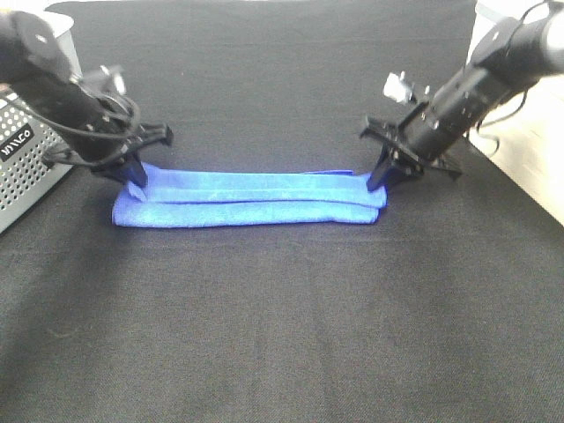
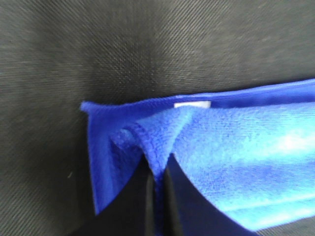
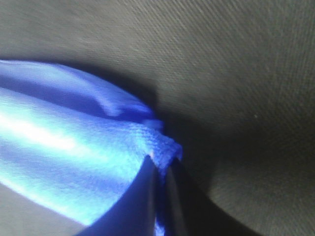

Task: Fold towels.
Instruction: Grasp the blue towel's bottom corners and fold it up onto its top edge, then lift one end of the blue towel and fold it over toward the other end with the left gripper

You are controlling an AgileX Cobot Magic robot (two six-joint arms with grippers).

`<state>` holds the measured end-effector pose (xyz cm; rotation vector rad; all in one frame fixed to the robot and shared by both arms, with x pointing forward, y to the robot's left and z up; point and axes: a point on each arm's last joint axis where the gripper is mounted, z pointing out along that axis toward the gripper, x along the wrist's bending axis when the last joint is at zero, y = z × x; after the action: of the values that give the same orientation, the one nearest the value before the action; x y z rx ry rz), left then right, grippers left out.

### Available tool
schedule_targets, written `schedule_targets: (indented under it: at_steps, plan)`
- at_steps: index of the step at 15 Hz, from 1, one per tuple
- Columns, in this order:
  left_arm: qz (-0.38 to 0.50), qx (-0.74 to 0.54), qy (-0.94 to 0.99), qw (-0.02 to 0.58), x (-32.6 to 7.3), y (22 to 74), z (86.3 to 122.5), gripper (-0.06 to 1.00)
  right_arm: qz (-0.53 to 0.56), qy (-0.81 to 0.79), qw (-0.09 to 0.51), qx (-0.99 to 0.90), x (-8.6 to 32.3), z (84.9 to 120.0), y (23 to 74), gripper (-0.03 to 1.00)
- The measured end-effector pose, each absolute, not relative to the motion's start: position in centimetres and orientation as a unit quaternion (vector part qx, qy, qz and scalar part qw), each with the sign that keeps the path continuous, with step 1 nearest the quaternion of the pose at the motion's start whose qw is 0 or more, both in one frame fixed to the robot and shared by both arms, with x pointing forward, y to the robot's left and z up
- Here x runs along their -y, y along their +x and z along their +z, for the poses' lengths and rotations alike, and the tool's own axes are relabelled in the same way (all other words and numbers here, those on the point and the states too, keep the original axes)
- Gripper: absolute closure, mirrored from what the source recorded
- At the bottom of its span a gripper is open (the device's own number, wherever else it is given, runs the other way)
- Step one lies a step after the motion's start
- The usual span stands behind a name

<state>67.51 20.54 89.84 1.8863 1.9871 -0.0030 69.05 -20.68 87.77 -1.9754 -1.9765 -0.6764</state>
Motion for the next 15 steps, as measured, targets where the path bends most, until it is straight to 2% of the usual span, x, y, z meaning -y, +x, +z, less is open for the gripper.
schedule_targets:
  at_steps: [1, 2, 3, 4, 5, 7, 10, 15]
  plan:
    - [-0.014, -0.711, 0.678, 0.189, -20.4, 67.7, 89.4, 0.89, -0.231, -0.682, 0.133, 0.681, 20.7, 87.5, 69.0, 0.86]
    - [-0.027, -0.710, 0.680, 0.178, -20.3, 67.8, 89.1, 0.74, -0.231, -0.682, 0.133, 0.681, 20.7, 87.6, 69.1, 0.62]
    - [-0.030, -0.710, 0.681, 0.177, -20.2, 67.9, 89.3, 0.59, -0.233, -0.681, 0.133, 0.682, 20.7, 87.8, 69.2, 0.46]
    - [-0.033, -0.711, 0.680, 0.177, -20.2, 68.0, 89.5, 0.41, -0.232, -0.677, 0.139, 0.685, 20.6, 88.1, 69.2, 0.32]
    - [-0.035, -0.716, 0.674, 0.177, -20.2, 68.0, 89.7, 0.27, -0.231, -0.673, 0.145, 0.687, 20.5, 88.3, 69.2, 0.24]
    - [-0.023, -0.726, 0.667, 0.164, -20.5, 68.0, 89.9, 0.19, -0.229, -0.669, 0.150, 0.691, 20.5, 88.9, 69.1, 0.19]
    - [-0.001, -0.738, 0.664, 0.122, -21.3, 67.8, 89.7, 0.18, -0.237, -0.664, 0.144, 0.695, 20.5, 90.2, 69.0, 0.19]
    - [-0.006, -0.749, 0.648, 0.137, -21.1, 68.1, 89.1, 0.18, -0.238, -0.663, 0.141, 0.696, 20.5, 90.4, 69.0, 0.19]
